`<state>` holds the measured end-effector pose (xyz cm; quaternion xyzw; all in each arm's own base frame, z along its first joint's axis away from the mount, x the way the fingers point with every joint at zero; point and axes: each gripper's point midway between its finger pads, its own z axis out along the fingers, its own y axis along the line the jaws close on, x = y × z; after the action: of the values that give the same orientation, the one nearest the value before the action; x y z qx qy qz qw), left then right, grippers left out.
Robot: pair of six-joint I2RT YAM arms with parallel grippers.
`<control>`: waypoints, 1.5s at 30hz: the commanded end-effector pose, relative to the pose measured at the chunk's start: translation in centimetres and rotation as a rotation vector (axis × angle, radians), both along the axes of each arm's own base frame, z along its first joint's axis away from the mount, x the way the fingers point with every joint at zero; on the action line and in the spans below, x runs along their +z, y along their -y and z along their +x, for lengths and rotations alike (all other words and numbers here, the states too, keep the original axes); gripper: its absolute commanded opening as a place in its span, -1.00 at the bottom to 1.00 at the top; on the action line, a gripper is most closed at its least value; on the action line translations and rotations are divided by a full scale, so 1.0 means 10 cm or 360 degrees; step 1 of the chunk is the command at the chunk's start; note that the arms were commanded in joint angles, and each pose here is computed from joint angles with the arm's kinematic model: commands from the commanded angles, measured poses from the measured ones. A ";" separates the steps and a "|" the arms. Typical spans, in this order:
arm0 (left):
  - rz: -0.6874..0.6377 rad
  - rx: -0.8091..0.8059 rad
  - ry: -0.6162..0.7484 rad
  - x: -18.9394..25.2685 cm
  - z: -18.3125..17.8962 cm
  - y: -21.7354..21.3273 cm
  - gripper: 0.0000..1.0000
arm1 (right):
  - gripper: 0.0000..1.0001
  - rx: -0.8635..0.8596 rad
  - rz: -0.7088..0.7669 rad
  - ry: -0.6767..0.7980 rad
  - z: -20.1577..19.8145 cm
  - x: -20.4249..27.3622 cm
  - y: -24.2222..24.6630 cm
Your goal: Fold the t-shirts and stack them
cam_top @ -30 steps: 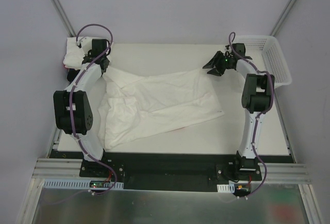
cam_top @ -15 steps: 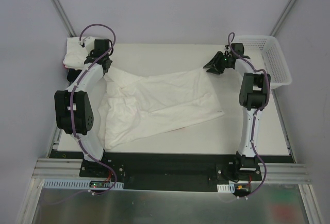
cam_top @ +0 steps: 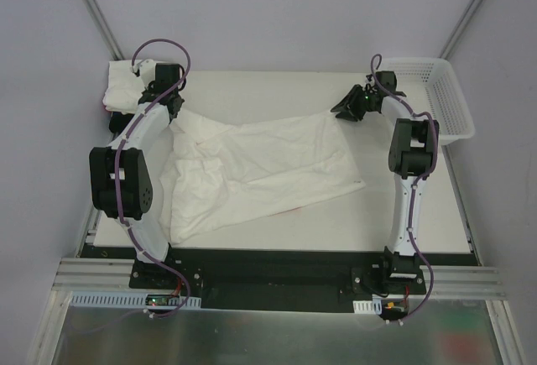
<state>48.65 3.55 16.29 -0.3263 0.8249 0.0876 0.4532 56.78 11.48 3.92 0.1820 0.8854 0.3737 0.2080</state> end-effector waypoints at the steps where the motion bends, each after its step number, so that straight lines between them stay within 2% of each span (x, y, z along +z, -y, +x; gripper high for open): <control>1: 0.0016 -0.0016 0.0081 0.21 0.10 0.03 -1.00 | -0.24 -0.0015 0.0016 0.0062 0.12 0.11 -0.04; 11: 0.0014 -0.0026 0.0074 0.19 0.11 0.06 -1.00 | -0.24 -0.0024 0.0031 0.0075 0.21 0.14 -0.09; 19: 0.0020 -0.0026 0.0054 0.14 0.09 0.06 -1.00 | -0.28 0.0024 0.0029 0.0050 0.16 0.09 -0.33; 22: 0.0021 -0.0020 0.0047 0.12 0.10 0.05 -1.00 | -0.41 0.0028 0.0019 0.0039 0.12 0.05 -0.35; 23: 0.0016 -0.0026 0.0047 0.11 0.10 0.06 -1.00 | -0.50 0.0029 0.0017 0.0036 0.12 0.05 -0.35; 28: 0.0013 -0.0026 0.0043 0.10 0.10 0.06 -1.00 | -0.67 0.0026 0.0011 0.0031 0.09 0.05 -0.35; 41: 0.0025 -0.0029 0.0036 0.12 0.05 0.05 -1.00 | -0.71 -0.0053 -0.0028 0.0036 0.18 0.11 -0.05; 45: 0.0030 -0.0027 0.0040 0.13 0.03 0.04 -1.00 | -0.79 -0.0108 -0.0039 0.0060 0.29 0.17 0.17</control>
<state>48.88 3.52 15.93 -0.3234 0.8274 0.0901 0.4501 57.96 12.07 3.55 0.1979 0.8848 0.3677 0.2067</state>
